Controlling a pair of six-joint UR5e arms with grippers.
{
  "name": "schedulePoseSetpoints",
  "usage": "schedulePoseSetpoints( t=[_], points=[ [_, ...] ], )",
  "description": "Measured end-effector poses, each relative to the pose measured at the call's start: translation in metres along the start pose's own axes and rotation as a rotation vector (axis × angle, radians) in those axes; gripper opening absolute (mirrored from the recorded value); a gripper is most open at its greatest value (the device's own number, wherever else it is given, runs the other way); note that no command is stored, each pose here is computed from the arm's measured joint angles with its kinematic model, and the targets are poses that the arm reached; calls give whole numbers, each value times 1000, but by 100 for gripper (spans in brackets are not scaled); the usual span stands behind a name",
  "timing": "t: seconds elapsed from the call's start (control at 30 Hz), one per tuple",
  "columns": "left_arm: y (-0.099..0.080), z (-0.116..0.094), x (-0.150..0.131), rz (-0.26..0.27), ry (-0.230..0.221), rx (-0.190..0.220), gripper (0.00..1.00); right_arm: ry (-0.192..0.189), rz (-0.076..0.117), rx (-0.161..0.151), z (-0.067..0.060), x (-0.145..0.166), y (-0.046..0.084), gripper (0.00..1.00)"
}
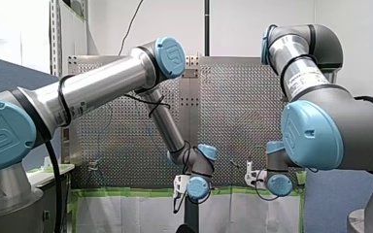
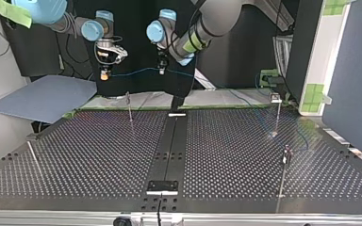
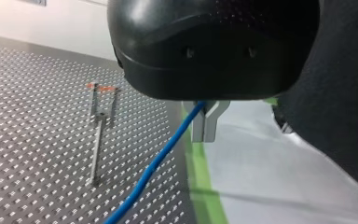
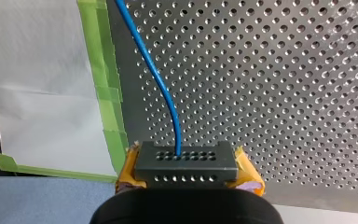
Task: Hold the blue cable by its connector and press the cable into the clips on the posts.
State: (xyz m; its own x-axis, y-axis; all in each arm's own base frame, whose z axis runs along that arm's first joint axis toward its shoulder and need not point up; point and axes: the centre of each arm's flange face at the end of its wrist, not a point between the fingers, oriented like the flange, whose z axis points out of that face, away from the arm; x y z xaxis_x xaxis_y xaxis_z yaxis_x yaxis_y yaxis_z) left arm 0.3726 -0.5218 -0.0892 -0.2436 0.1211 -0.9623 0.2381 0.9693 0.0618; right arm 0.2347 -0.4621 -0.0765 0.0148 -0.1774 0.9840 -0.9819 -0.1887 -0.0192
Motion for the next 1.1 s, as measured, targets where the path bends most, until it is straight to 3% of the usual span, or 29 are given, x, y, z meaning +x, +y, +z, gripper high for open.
schedulePoseSetpoints(
  t=[0.4, 0.7, 0.9, 1.1],
  points=[
    [-11, 30, -40, -61, -94, -85, 0, 4, -2, 4, 7, 2, 13, 0],
    [-28, 48, -65, -96, -154, -71, 0, -9, -16, 13, 23, 8, 24, 0],
    [-36, 61, -60, -106, -167, -61, 0, -10, -4, 14, 33, 12, 33, 0],
    [-43, 75, -77, -134, -204, -54, 0, -6, 9, 19, 44, 17, 45, 0]
  ],
)
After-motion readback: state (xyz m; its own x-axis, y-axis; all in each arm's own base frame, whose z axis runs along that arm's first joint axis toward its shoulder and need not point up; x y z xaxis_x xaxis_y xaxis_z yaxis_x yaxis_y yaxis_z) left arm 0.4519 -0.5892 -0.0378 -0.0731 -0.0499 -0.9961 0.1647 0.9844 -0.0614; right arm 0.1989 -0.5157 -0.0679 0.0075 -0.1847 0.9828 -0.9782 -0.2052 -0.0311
